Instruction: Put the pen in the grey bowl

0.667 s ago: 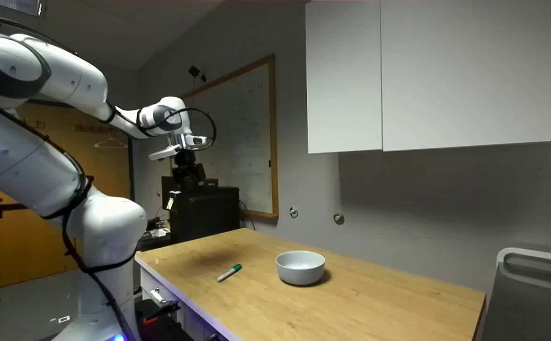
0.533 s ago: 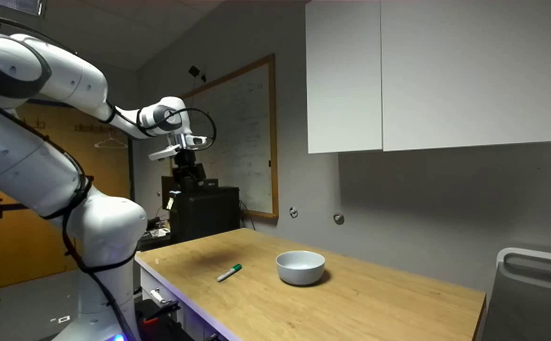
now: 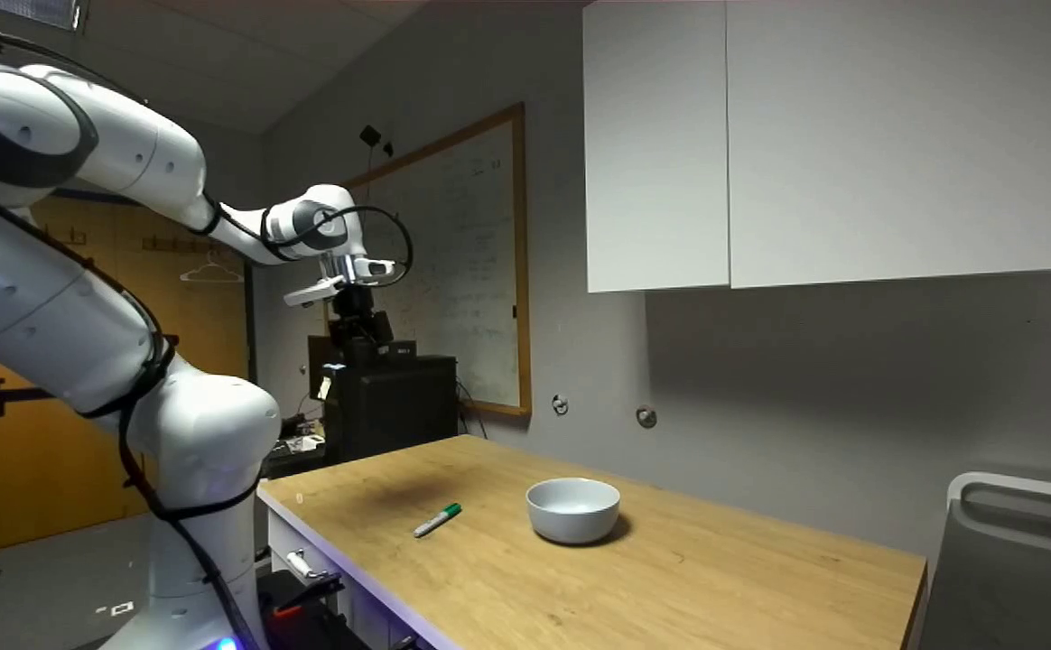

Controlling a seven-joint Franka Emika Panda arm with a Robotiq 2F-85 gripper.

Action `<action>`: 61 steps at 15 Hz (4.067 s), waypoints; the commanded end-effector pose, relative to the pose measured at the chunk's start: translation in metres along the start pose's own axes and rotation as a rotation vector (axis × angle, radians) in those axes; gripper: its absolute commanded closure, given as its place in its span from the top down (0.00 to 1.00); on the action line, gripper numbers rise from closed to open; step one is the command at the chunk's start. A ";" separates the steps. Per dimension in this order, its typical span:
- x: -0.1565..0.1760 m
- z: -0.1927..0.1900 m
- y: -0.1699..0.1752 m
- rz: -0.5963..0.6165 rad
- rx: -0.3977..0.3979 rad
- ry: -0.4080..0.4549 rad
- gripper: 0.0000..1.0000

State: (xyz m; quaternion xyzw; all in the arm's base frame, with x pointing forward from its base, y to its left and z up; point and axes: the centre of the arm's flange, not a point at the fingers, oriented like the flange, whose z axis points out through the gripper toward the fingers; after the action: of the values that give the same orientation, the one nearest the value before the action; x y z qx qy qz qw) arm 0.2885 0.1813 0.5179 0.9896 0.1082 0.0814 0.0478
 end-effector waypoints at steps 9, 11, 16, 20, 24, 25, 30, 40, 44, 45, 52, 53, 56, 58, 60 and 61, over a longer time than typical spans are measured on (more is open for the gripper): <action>0.062 0.066 0.076 0.143 0.145 -0.031 1.00; 0.070 0.087 0.090 0.153 0.185 -0.058 1.00; 0.068 0.140 0.112 0.166 0.253 -0.151 1.00; 0.060 0.177 0.119 0.179 0.207 -0.214 1.00; 0.054 0.214 0.129 0.202 0.186 -0.273 1.00; 0.052 0.222 0.131 0.203 0.189 -0.293 1.00; 0.049 0.266 0.128 0.190 0.184 -0.403 1.00; 0.075 0.322 0.114 0.118 0.200 -0.521 1.00; 0.086 0.339 0.111 0.095 0.210 -0.549 1.00; 0.088 0.343 0.113 0.094 0.214 -0.554 1.00; 0.098 0.335 0.117 0.105 0.204 -0.564 0.36; 0.099 0.329 0.116 0.102 0.196 -0.562 0.27; 0.106 0.313 0.113 0.088 0.184 -0.541 0.05; 0.114 0.299 0.113 0.091 0.172 -0.520 0.05; 0.122 0.276 0.112 0.091 0.161 -0.481 0.08; 0.128 0.262 0.110 0.092 0.155 -0.454 0.08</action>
State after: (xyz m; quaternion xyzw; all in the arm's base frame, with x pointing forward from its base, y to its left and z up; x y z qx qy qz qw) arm 0.4739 0.0718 0.2478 0.9827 0.0566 -0.1749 -0.0214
